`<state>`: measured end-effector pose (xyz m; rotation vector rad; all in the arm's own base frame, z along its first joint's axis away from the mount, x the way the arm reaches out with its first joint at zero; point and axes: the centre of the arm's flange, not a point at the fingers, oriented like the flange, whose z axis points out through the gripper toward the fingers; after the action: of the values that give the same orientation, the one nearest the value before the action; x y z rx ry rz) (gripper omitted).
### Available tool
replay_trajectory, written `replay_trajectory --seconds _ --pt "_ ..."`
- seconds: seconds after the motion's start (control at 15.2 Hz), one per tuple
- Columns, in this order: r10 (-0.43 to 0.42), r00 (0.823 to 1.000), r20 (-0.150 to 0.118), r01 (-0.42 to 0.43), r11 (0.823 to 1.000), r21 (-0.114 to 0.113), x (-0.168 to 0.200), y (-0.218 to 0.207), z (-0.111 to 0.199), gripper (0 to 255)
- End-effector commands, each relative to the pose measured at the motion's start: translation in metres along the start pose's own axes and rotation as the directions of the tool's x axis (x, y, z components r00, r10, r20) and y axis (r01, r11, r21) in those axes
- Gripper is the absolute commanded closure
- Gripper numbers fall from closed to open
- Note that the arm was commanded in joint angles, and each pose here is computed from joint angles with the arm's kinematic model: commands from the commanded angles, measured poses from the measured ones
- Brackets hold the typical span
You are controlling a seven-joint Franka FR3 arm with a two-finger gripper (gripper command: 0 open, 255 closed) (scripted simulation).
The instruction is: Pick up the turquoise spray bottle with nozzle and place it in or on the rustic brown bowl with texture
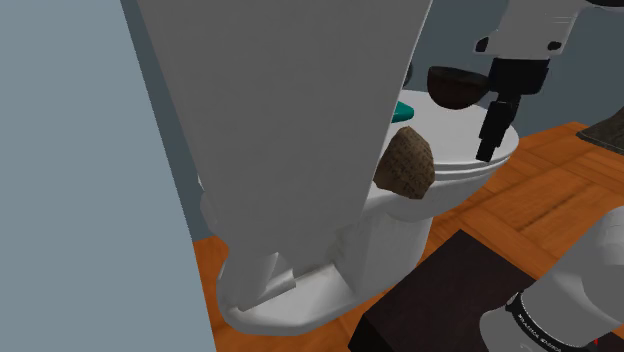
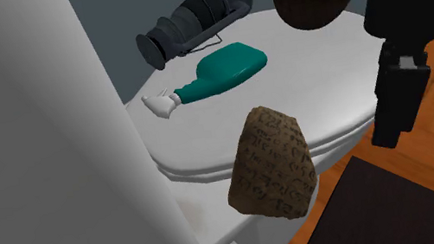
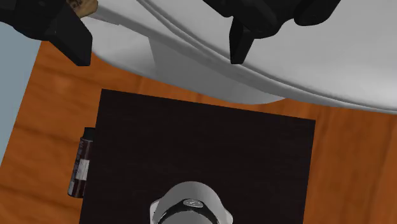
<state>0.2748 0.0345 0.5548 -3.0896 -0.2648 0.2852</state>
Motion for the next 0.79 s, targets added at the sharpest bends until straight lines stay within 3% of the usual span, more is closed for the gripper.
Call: replay_trajectory --seconds 0.0,0.33,0.53,0.73 --pt "0.000 1.000 0.000 0.000 1.000 0.000 0.000 0.000 0.000 0" --pt "-0.190 0.982 -0.013 0.190 0.981 -0.038 0.060 0.010 -0.013 0" --pt "-0.302 0.953 -0.018 0.300 0.952 -0.061 0.096 0.011 -0.021 0" --pt "-0.409 0.912 -0.019 0.406 0.910 -0.085 0.132 0.007 -0.029 0"
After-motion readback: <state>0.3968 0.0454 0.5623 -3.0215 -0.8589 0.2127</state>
